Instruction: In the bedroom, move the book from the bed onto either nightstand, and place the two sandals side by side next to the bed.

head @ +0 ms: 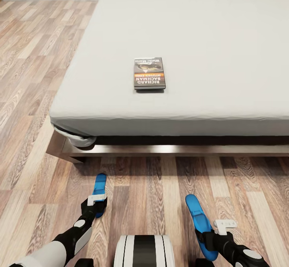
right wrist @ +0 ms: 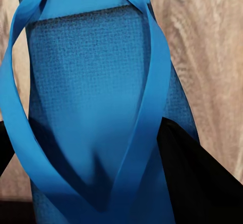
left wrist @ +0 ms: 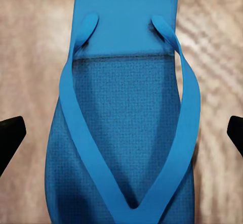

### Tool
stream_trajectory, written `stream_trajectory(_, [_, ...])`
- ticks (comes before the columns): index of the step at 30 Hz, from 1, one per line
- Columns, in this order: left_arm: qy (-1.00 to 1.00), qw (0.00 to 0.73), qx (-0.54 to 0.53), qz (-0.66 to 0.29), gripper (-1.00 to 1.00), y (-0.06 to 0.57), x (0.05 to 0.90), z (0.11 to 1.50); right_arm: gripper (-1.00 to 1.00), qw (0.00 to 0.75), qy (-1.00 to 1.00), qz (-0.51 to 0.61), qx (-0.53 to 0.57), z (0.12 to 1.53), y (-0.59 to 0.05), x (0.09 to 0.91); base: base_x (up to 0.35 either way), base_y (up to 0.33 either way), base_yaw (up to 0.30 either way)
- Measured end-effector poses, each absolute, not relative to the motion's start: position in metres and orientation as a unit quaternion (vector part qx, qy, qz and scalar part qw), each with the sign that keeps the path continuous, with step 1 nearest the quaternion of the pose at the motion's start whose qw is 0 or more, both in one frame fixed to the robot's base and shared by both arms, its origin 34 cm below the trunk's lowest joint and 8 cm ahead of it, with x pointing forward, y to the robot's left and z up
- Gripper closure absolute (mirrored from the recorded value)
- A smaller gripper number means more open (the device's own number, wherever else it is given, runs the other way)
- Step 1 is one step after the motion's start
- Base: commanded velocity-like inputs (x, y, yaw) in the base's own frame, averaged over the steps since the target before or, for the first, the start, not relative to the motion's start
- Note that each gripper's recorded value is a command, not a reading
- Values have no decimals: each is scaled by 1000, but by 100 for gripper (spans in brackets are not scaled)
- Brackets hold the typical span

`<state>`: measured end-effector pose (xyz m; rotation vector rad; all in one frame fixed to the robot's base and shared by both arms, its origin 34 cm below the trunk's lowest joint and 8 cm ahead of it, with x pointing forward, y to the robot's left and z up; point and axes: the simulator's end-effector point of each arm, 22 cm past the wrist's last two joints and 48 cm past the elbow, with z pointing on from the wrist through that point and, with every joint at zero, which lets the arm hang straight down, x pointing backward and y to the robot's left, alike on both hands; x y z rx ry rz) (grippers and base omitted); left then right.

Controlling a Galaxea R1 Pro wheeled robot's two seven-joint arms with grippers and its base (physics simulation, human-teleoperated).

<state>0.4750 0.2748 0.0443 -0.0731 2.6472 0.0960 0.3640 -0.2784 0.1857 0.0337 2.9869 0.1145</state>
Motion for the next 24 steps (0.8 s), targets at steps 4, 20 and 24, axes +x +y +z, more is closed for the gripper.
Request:
stream_trajectory(4, [967, 250, -27, 35, -100, 275, 482, 51, 100, 84, 996, 38, 11, 191, -278, 369, 0, 0, 0])
stream_trajectory(20, [966, 256, -27, 35, -100, 275, 487, 56, 100, 90, 995, 37, 9, 194, -278, 372, 0, 0, 0])
stream_trajectory(24, [966, 256, -27, 35, -100, 275, 487, 56, 100, 89, 995, 37, 8, 194, -278, 372, 0, 0, 0])
